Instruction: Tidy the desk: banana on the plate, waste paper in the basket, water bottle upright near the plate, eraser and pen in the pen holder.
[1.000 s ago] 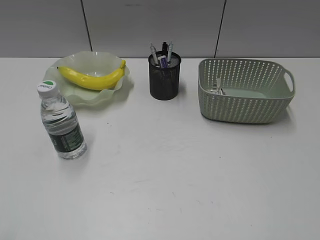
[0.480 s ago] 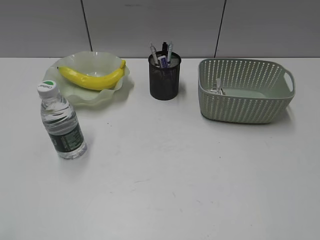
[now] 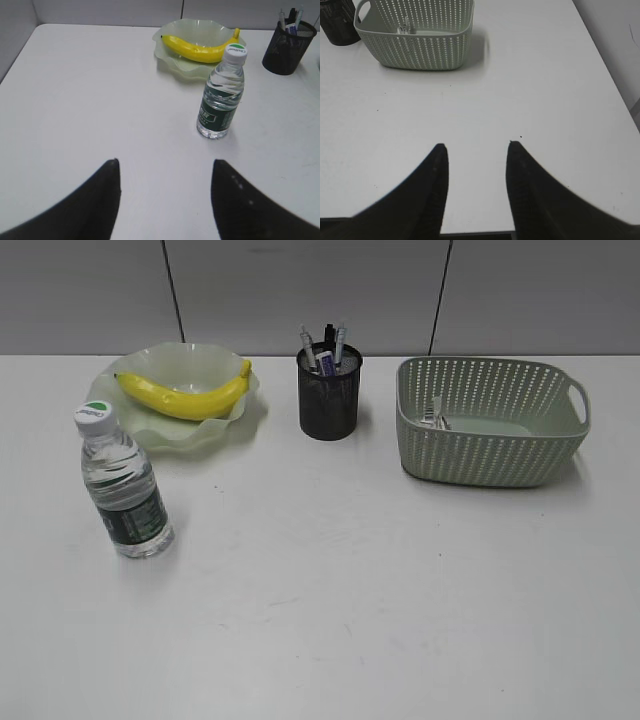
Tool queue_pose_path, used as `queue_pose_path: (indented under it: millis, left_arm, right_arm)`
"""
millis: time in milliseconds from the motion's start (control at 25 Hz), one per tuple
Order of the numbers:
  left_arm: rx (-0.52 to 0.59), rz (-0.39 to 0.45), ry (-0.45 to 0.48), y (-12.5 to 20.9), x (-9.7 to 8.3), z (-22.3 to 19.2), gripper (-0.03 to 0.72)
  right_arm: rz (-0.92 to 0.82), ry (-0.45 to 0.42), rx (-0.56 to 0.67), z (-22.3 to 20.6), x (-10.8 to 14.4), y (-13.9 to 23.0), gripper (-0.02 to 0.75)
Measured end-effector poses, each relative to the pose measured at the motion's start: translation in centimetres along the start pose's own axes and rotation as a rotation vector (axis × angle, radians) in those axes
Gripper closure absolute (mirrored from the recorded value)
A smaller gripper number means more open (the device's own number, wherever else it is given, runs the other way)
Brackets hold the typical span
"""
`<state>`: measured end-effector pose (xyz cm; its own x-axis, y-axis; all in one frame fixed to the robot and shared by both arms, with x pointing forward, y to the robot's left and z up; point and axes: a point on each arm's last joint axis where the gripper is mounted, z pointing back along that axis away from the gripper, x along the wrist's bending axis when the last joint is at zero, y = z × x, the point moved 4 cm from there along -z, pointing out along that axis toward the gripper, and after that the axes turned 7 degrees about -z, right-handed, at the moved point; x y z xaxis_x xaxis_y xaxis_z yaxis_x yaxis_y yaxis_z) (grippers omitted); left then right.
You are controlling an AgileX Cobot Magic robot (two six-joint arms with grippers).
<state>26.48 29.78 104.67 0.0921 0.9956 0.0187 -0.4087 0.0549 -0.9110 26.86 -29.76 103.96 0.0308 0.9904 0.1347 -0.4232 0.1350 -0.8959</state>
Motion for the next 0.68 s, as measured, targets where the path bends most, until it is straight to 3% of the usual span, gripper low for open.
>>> queue_pose_path:
  millis: [680]
  left_arm:
    - [0.000, 0.000, 0.000, 0.00, 0.00, 0.00, 0.253]
  right_arm:
    - [0.000, 0.000, 0.000, 0.00, 0.00, 0.00, 0.420]
